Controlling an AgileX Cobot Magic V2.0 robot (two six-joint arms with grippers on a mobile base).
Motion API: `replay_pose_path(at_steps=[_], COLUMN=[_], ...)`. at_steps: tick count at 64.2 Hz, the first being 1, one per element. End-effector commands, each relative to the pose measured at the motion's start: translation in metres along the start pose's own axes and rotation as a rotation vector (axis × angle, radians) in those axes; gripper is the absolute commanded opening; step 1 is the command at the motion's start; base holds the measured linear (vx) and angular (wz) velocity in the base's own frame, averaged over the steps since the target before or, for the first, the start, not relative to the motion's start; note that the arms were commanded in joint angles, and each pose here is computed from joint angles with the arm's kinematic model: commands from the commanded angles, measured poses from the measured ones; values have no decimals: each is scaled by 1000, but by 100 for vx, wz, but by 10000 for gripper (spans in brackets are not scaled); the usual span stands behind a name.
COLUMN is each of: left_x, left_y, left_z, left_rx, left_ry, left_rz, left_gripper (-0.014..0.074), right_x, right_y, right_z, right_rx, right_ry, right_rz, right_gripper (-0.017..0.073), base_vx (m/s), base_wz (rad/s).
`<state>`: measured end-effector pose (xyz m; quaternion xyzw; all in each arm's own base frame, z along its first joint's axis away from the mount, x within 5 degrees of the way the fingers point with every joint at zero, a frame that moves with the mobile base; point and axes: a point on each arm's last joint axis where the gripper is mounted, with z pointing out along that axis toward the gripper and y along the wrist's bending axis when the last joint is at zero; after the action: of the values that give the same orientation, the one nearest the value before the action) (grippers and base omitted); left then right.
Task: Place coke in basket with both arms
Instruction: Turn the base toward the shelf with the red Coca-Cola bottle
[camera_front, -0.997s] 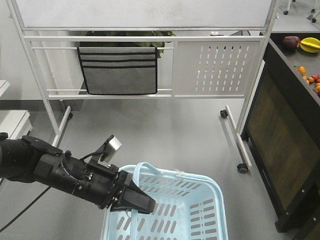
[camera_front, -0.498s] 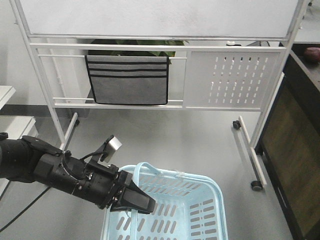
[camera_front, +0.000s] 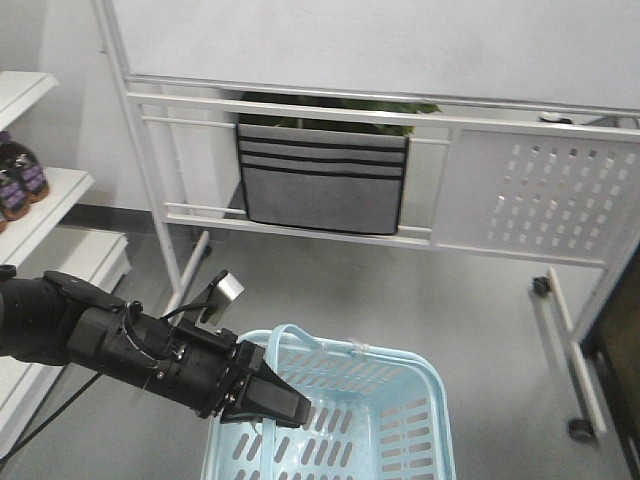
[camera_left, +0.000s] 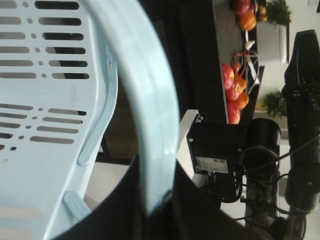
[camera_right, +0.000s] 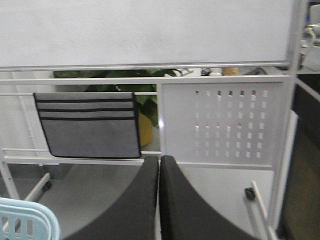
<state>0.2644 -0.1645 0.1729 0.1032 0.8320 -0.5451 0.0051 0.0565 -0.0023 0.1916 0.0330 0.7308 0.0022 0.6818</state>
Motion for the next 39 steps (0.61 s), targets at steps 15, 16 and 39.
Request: replay_pose_path(at_steps=[15, 16, 39], left_x=[-3, -3, -3], left_y=[-29, -29, -29], left_z=[-8, -8, -8], left_rx=[119, 119, 119], left_ry=[-24, -24, -24], left_rz=[57, 57, 57], left_gripper=[-6, -6, -6], right_x=[-4, -4, -4], right_y=[0, 0, 0], right_z=[-1, -1, -1], right_rx=[2, 2, 2], right_ry=[-84, -84, -84], right_rz=[-11, -11, -11], right_gripper=[-9, -9, -9], base_vx=[18, 17, 15], base_wz=[39, 41, 47])
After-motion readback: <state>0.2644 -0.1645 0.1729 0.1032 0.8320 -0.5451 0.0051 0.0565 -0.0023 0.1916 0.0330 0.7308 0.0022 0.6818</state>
